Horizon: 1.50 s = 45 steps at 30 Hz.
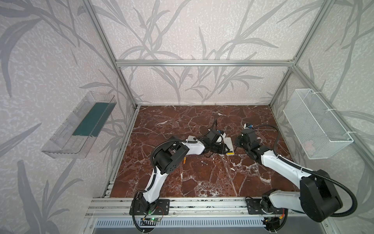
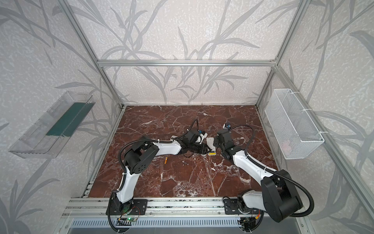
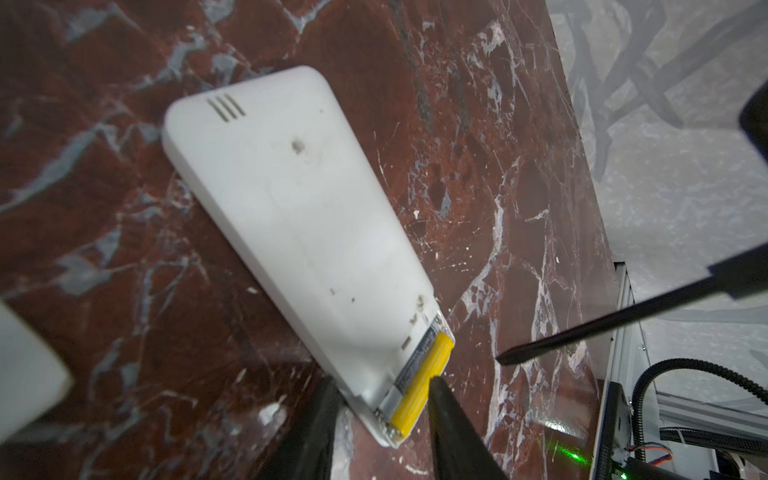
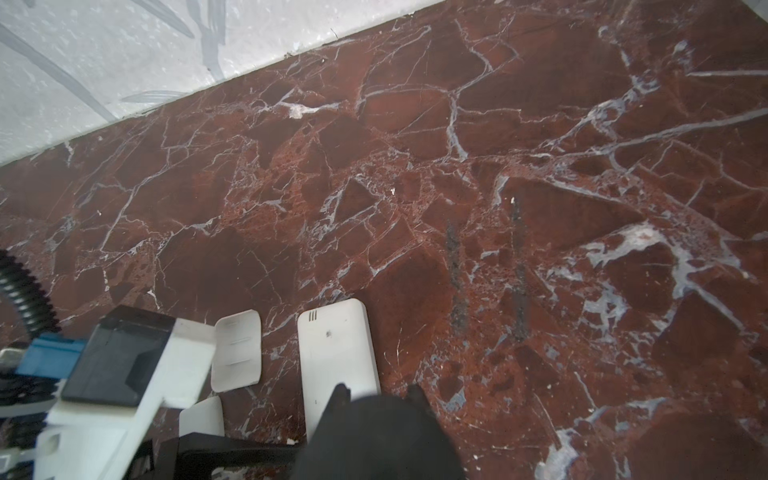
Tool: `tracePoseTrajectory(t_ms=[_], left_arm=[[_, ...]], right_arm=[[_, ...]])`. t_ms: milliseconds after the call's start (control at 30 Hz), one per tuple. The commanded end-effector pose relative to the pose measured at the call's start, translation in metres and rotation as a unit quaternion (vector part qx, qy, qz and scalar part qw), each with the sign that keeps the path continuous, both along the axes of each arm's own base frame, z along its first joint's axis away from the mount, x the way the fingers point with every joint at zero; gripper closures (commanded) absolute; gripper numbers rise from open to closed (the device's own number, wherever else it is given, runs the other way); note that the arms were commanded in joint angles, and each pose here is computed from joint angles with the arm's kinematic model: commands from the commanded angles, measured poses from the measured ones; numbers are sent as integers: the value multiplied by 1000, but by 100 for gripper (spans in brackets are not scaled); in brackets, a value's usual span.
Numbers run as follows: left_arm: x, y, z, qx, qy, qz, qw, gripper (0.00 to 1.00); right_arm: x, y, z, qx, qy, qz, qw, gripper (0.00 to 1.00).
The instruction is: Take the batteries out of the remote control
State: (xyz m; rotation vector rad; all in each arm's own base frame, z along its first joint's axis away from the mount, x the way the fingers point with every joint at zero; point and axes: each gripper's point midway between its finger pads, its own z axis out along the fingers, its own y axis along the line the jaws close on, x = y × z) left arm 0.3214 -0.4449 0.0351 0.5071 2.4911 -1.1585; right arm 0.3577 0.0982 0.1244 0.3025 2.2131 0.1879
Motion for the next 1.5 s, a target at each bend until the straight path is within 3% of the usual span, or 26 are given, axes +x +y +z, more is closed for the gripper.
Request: tracePoseTrajectory(t_ms=[0,733,1467], left_arm=[[-2,-11,3,-19,7,-6,1000,62],[5,-4,1,-19,16,18,1000,62],[5,-2,-23,-11,46,38,998,63]], right_arm=[[8,-2,10,2,-26,-17,1000,100],[23,0,-10,-20,-32,-15,999,100],[16,-2,-22,-49,-18,6,999,100]])
